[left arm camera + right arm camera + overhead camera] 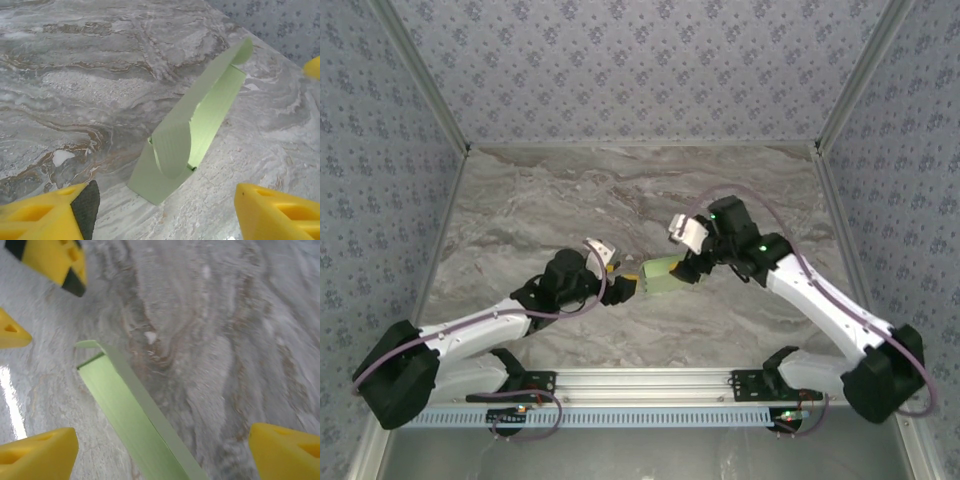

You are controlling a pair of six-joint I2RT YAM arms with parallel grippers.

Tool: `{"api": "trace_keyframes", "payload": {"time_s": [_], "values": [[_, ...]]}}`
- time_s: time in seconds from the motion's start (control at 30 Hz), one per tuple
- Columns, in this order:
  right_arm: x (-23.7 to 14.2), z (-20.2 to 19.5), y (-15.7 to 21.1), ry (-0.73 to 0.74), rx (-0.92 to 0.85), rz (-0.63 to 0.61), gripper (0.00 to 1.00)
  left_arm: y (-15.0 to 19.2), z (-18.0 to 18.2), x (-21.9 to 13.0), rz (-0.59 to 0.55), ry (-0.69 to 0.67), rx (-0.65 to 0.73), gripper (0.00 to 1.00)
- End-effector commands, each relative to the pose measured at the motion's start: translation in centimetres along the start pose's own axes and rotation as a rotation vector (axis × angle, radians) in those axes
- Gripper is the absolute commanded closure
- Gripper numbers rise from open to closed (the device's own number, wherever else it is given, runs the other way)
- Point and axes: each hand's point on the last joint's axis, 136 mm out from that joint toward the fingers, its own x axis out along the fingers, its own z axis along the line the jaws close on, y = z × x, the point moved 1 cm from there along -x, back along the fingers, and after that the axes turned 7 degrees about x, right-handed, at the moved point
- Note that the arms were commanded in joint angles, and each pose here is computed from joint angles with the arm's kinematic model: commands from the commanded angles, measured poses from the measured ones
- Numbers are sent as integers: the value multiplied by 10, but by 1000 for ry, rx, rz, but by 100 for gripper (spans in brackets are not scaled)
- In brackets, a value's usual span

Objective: Fold the paper box

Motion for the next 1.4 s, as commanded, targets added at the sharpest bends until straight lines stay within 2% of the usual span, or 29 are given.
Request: {"api": "trace_keyframes", "payload": {"time_s": [0.0, 0.13, 0.4, 0.5, 0.63, 0.73, 0.93, 1.13, 1.27, 1.37], "values": [[-21, -14, 20, 109, 298, 12, 16, -9, 0, 2, 17, -67, -45, 30], [-30, -17, 44, 139, 529, 1, 26, -8, -12, 9, 74, -106, -46, 36], [-9, -17, 73, 74, 640, -3, 34, -9, -21, 27, 146, -166, -59, 39], [-7, -25, 78, 76, 666, 2, 37, -12, -25, 33, 151, -164, -57, 44], [-3, -28, 77, 52, 663, 5, 38, -18, -29, 33, 170, -161, -80, 58], [0, -27, 72, 20, 660, 10, 41, -22, -36, 34, 191, -146, -68, 63], [7, -33, 76, 29, 630, 93, 50, -18, -35, 37, 221, -185, -52, 64], [11, -33, 77, 40, 614, 111, 56, -16, -24, 37, 249, -264, -36, 63], [11, -33, 79, 68, 609, 125, 63, -16, -19, 35, 260, -294, -27, 62], [12, -31, 77, 67, 609, 127, 72, -13, -24, 40, 275, -265, -22, 63]]}}
